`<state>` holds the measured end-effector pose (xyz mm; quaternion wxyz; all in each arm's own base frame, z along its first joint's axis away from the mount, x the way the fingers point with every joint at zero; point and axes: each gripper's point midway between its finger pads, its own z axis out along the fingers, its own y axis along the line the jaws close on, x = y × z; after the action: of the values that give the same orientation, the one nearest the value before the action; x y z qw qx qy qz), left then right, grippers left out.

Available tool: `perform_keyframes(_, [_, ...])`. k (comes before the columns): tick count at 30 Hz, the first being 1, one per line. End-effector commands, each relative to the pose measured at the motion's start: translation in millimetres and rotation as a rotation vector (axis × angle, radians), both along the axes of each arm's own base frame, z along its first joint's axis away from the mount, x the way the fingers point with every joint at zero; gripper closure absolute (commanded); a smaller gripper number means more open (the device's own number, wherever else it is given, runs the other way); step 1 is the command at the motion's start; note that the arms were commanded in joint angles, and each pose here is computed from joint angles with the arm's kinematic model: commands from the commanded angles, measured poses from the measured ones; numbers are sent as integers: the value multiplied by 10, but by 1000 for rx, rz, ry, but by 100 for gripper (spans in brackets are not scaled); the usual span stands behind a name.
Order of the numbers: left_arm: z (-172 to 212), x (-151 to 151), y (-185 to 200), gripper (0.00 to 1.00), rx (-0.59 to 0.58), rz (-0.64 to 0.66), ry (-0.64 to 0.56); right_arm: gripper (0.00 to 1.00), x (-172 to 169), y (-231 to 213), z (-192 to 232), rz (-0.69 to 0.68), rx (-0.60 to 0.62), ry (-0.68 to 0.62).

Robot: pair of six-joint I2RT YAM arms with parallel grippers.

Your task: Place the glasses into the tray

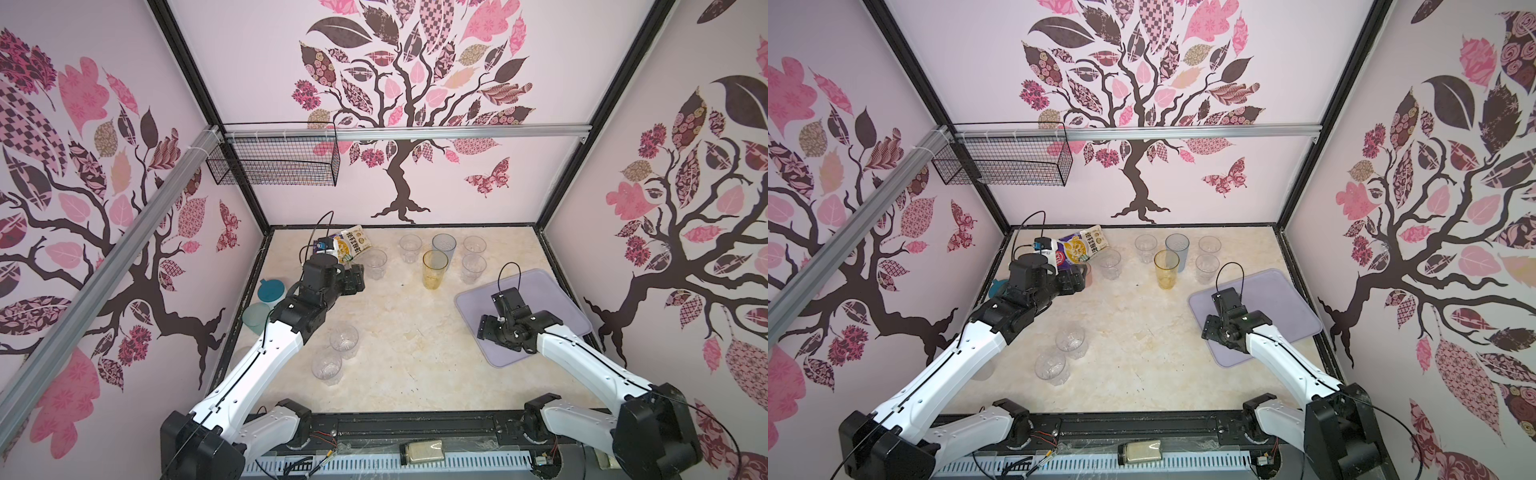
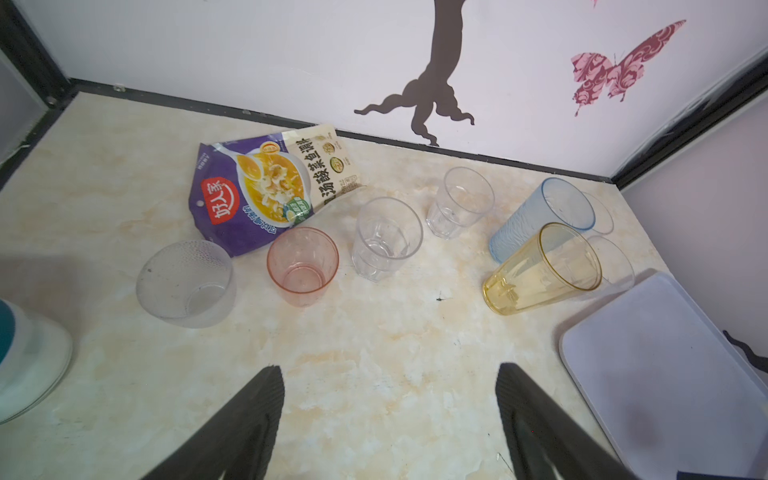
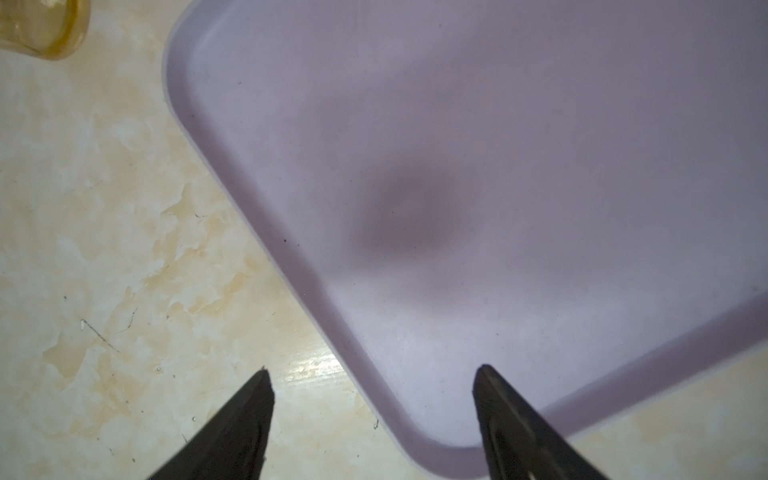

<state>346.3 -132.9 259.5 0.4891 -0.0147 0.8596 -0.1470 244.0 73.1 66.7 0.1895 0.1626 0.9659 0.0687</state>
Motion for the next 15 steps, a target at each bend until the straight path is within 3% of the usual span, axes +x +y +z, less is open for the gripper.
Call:
perform_keyframes(1, [-110, -13, -97, 17, 7, -52, 8, 28, -1, 110, -81, 40, 16, 33])
perform_keyframes(15, [-202, 1, -106, 16, 15, -57, 21, 31, 36, 747, -423, 185, 35, 104])
